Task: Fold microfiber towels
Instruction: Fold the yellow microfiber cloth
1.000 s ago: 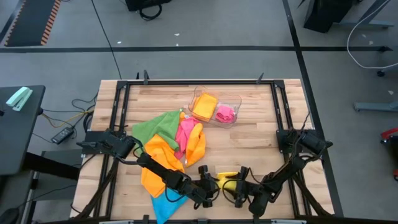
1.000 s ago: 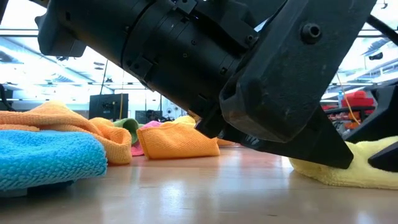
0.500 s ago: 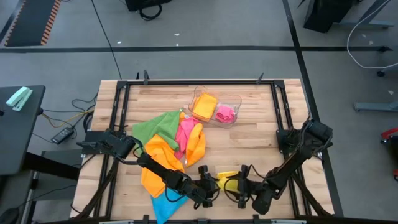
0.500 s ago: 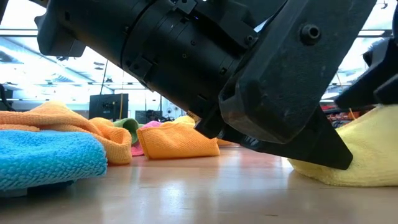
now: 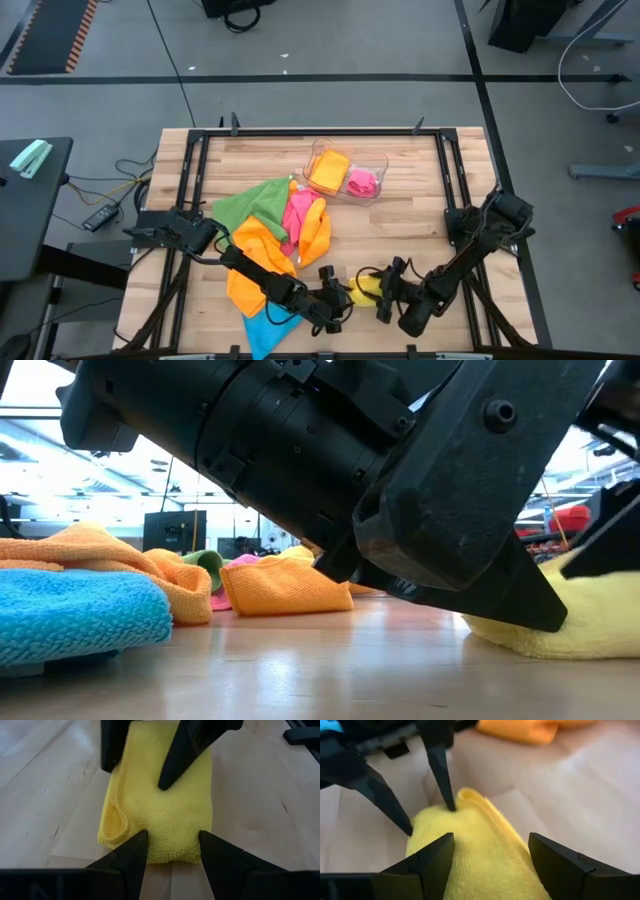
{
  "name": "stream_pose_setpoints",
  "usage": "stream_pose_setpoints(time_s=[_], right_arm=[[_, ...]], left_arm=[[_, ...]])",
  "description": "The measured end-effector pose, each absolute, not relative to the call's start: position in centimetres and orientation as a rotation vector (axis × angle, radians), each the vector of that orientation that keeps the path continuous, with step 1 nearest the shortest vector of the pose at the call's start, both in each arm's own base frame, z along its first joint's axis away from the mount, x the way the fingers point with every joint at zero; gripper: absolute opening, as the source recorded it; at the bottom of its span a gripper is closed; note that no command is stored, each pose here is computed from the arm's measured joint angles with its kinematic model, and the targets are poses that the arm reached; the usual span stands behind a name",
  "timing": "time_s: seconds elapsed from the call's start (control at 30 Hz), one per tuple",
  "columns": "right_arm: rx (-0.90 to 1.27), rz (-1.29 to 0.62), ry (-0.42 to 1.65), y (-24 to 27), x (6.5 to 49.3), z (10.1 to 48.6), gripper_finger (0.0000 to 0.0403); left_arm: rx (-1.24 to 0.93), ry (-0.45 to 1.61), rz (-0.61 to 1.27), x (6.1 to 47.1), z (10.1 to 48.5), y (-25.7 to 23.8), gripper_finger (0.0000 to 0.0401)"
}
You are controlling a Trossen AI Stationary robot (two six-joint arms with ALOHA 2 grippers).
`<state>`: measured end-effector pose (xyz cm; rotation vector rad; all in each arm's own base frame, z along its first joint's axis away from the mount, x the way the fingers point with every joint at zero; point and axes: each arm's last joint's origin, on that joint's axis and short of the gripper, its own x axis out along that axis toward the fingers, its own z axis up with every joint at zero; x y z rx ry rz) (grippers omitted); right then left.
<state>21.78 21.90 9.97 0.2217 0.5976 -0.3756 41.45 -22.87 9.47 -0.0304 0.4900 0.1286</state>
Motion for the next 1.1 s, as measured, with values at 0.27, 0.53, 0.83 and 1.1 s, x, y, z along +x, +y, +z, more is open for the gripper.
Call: stream_pose_setpoints(time_s=[0.27,0.53,0.83,1.1], right_arm=[[0.369,-0.394,0.739,20.8,22.5,9.9,0.0267],[0.446,-0.375,0.834,19.6,22.3,12.3,0.0276],[0.549,-0.349,1.059,17.5,23.2,12.7,0.0277],[0.578,-0.247,1.180,15.3,24.5,13.4,0.0277]], left_arm=[[-0.031,0.489,0.129,41.5,9.5,-22.9,0.0183],[-0.032,0.489,0.128,41.5,9.5,-22.9,0.0182],[-0.031,0.490,0.128,41.5,9.4,-22.9,0.0175],[-0.028,0.495,0.123,41.3,9.4,-23.1,0.0174]])
